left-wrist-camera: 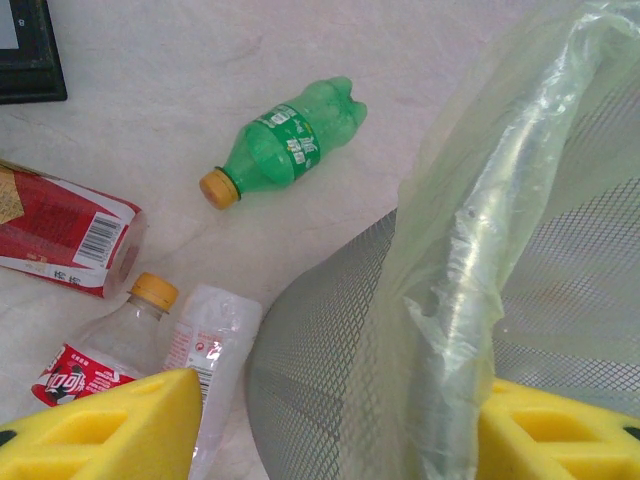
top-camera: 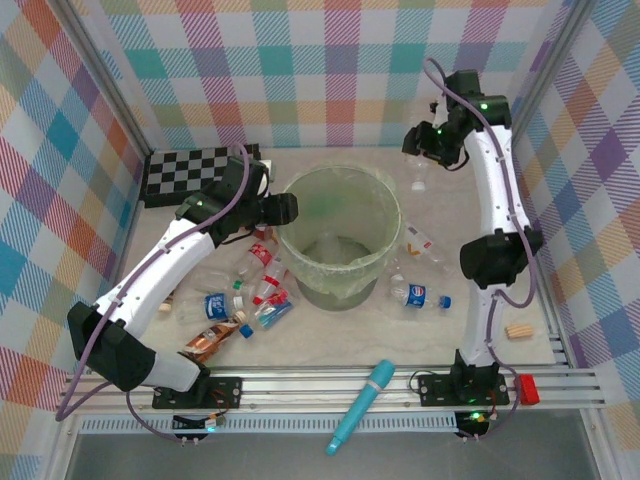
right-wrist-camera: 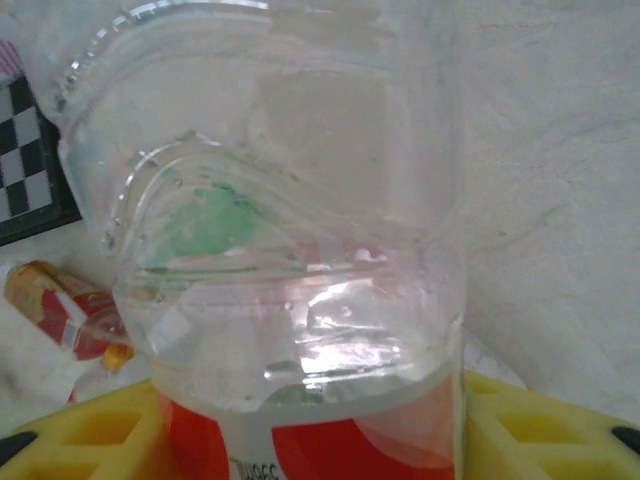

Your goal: Put the plastic bottles in the bin

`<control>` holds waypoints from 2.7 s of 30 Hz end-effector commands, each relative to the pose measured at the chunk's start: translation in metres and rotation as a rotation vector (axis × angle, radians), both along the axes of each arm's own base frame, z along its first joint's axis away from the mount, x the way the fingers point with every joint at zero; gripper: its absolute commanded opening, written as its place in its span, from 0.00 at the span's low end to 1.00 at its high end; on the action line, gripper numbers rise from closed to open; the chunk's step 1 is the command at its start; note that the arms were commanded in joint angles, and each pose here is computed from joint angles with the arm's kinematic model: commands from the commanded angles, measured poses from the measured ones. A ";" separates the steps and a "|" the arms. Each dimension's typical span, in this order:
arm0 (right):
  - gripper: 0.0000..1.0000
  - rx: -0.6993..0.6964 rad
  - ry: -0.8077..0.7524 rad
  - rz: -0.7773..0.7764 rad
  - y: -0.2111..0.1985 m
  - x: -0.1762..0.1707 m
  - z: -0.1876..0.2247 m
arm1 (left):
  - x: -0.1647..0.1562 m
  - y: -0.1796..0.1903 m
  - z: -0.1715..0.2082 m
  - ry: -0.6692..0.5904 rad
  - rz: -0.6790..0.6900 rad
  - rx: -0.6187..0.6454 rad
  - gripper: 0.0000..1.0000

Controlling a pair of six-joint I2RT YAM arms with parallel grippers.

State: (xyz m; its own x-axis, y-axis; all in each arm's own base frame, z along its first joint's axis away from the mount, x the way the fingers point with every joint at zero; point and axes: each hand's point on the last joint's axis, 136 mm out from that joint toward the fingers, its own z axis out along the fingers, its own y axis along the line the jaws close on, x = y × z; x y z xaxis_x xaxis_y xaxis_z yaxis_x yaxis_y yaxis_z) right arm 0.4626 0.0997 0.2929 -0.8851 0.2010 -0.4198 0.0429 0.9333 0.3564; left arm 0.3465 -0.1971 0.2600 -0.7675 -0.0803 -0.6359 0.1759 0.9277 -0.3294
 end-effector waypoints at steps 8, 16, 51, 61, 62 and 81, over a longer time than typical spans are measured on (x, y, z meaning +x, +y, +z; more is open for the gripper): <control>0.56 0.021 -0.112 0.138 0.034 -0.083 0.079 | -0.007 -0.006 -0.012 0.036 -0.049 0.036 0.63; 0.55 0.048 -0.083 0.309 0.099 -0.124 0.081 | -0.006 -0.005 -0.012 0.036 -0.040 0.035 0.63; 0.56 -0.090 0.311 0.344 0.190 -0.185 -0.117 | -0.003 -0.006 -0.021 0.049 -0.015 0.027 0.62; 0.67 -0.045 0.321 0.275 0.196 -0.181 -0.162 | -0.001 -0.006 -0.023 0.055 -0.013 0.032 0.62; 0.71 -0.052 0.320 0.265 0.194 -0.179 -0.165 | -0.001 -0.007 -0.023 0.055 -0.013 0.029 0.62; 0.85 -0.014 0.192 0.313 0.190 -0.181 -0.091 | 0.001 -0.009 -0.026 0.062 -0.014 0.028 0.62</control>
